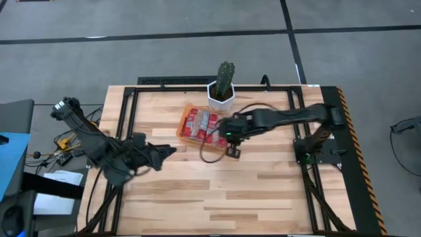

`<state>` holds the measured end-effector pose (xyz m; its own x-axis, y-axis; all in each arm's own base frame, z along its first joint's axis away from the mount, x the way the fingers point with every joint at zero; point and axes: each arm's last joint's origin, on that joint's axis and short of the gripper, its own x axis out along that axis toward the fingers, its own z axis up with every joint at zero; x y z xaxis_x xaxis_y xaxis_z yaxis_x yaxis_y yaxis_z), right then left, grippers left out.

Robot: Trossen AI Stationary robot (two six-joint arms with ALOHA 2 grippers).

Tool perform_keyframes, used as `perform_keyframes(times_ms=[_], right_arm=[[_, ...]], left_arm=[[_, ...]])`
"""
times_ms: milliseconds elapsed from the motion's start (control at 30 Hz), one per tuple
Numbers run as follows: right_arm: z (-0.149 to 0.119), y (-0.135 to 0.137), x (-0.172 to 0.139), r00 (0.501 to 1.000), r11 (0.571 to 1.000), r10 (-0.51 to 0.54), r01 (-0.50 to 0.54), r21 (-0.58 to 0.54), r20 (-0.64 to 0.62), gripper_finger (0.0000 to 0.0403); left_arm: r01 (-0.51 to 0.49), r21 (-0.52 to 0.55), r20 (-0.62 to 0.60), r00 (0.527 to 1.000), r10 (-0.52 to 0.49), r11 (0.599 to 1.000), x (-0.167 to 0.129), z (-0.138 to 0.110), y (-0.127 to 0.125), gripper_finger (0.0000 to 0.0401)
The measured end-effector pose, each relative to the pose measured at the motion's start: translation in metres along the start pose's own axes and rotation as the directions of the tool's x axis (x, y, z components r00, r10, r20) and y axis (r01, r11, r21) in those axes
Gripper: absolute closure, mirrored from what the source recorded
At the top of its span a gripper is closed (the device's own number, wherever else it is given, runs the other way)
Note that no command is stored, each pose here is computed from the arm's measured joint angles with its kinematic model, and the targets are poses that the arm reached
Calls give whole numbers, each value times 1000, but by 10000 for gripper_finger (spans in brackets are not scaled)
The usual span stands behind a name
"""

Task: Sort popcorn bags into baskets
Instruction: Return to Home Position

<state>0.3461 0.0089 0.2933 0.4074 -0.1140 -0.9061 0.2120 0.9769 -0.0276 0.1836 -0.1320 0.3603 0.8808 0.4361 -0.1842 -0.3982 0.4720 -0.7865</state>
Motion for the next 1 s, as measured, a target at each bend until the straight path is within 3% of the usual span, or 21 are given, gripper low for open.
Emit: perform_keyframes(times_ms=[200, 433, 467, 567, 667, 767, 867, 1000], right_arm=[[-32, 17, -102, 966, 991, 124, -111, -69, 228, 381], [-88, 4, -177, 930, 970, 165, -213, 116, 329, 378], [-94, 3, -183, 924, 968, 179, -227, 106, 337, 374], [-115, 5, -191, 889, 971, 240, -226, -82, 391, 363], [-129, 0, -197, 749, 962, 265, -246, -116, 608, 356], [-155, -16, -192, 620, 946, 276, -311, -93, 735, 353], [-183, -28, -178, 500, 919, 288, -383, -90, 817, 353], [-213, -40, -157, 340, 884, 294, -451, -119, 893, 353]], left_arm=[[131, 97, -79, 989, -123, 987, -27, 60, 3, 131], [217, 293, -132, 974, -186, 931, -48, 101, 23, 131], [212, 347, -131, 975, -177, 914, -49, 103, 26, 131], [187, 408, -113, 982, -153, 893, -51, 106, 41, 131], [189, 361, -92, 982, -167, 913, -53, 105, 65, 131], [257, 283, -84, 966, -243, 924, -53, 99, 93, 131], [393, 235, -82, 919, -385, 889, -52, 86, 119, 131], [501, 244, -49, 861, -506, 830, -47, 66, 151, 131]])
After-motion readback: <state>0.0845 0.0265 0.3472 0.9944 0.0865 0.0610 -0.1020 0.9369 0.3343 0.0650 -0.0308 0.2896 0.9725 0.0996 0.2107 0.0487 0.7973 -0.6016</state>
